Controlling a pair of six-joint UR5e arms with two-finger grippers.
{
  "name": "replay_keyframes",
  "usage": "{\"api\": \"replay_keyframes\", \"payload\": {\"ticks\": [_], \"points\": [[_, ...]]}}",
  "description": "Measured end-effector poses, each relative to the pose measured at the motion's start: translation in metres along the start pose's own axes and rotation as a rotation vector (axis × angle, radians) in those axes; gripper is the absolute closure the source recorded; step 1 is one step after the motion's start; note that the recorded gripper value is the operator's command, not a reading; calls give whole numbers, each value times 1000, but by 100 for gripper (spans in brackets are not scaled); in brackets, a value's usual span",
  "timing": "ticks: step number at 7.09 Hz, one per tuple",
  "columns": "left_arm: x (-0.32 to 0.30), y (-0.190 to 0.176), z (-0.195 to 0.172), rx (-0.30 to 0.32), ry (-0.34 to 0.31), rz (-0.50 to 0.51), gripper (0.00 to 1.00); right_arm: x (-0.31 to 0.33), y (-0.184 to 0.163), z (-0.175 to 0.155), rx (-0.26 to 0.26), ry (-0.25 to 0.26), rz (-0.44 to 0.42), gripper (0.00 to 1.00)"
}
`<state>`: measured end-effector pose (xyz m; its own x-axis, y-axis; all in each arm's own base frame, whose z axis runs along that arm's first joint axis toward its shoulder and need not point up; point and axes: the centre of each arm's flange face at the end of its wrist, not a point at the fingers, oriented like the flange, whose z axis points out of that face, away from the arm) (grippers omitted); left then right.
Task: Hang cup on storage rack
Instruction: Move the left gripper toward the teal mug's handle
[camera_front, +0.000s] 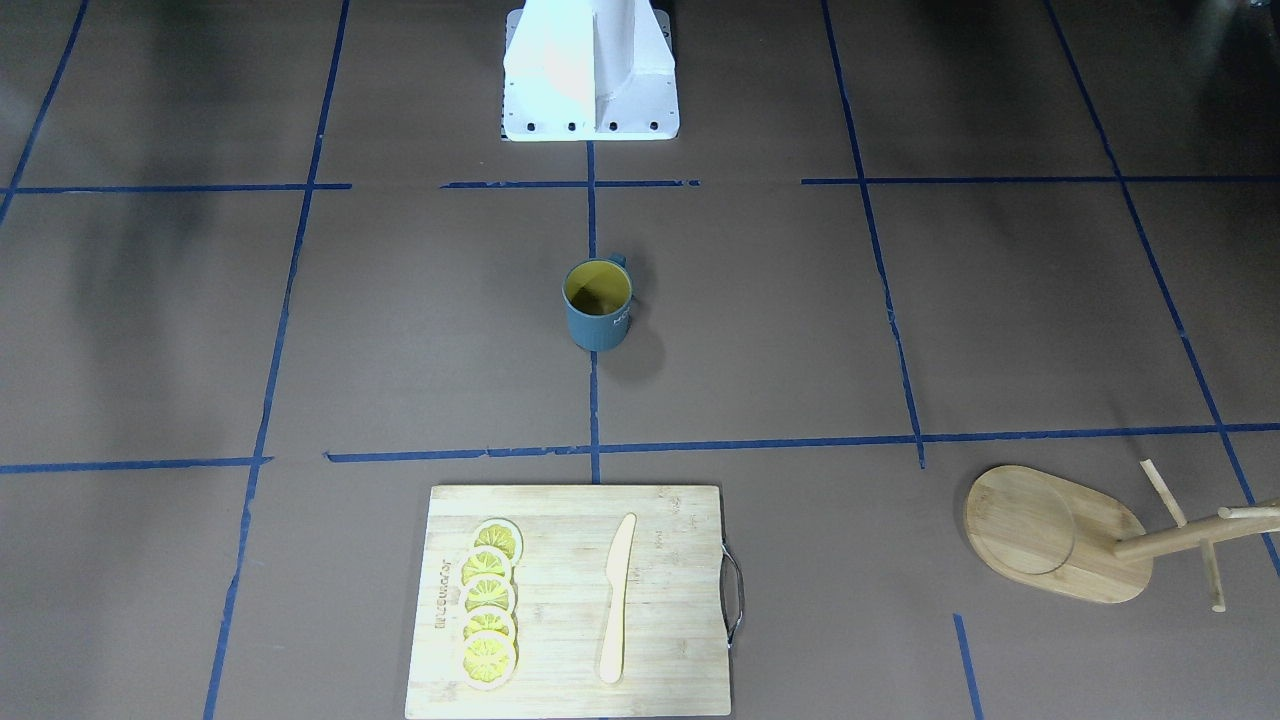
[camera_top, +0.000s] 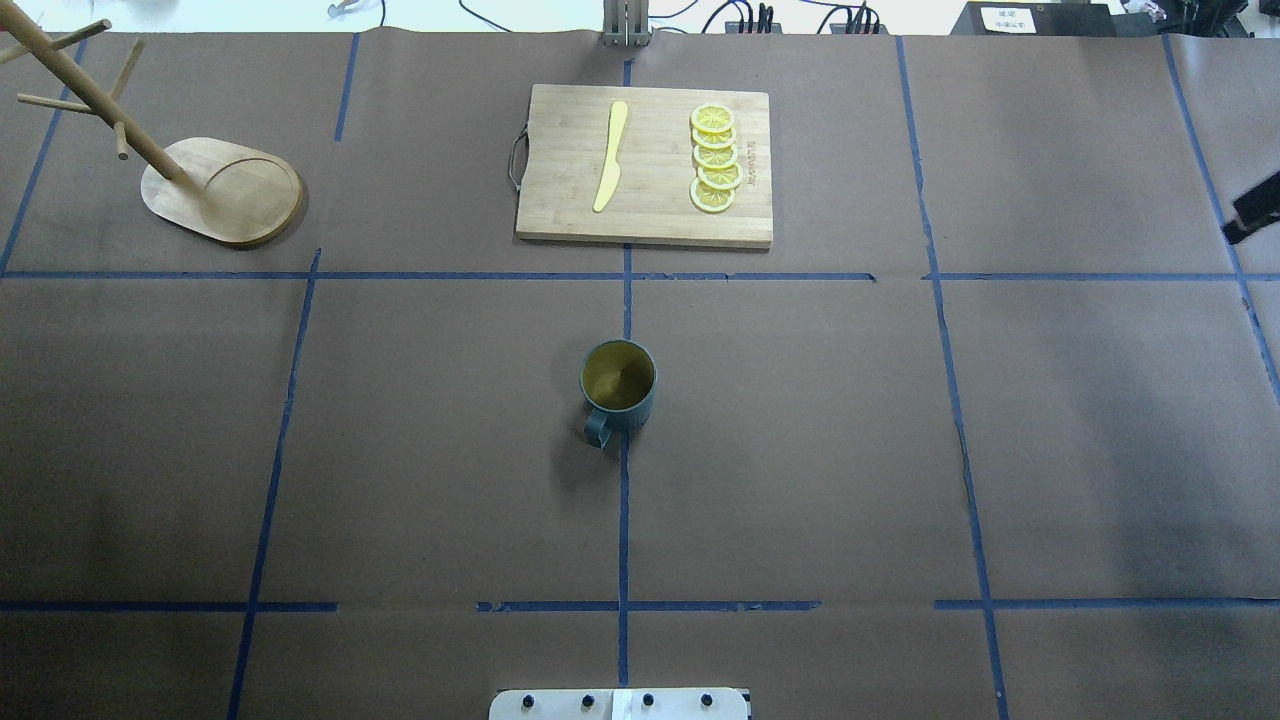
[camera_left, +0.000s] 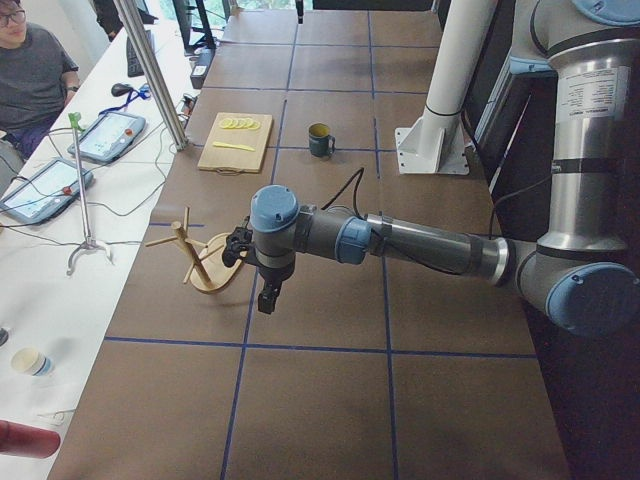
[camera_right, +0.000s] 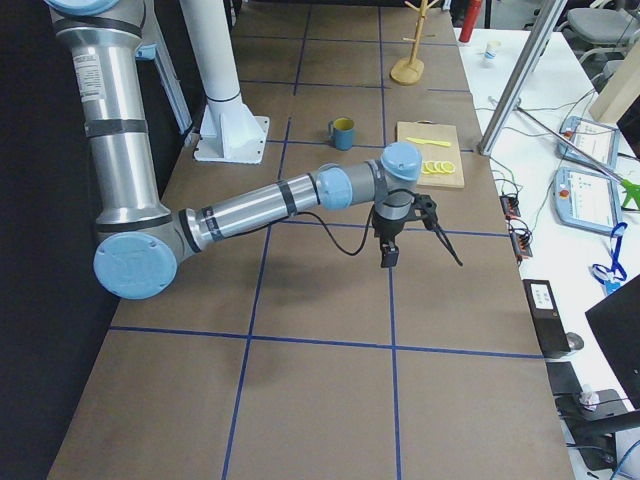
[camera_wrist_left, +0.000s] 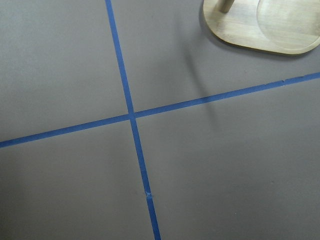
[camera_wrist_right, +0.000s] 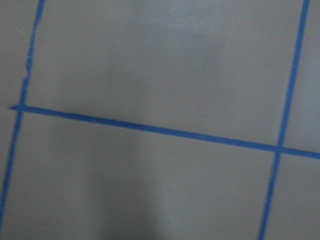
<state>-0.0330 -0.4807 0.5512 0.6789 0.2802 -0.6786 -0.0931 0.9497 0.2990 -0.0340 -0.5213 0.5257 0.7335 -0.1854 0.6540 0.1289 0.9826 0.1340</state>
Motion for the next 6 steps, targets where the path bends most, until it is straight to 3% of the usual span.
{"api": "replay_keyframes", "payload": {"ticks": [2,4,6], "points": [[58,-20,13,101,33,236,0,87,79,8,-33,19,-42,0],[142,-36,44,181,126,461,0,114,121,16,-54,16,-12,0],[244,-43,75,332,217,488,1,118,128,18,-59,11,4,0]]}}
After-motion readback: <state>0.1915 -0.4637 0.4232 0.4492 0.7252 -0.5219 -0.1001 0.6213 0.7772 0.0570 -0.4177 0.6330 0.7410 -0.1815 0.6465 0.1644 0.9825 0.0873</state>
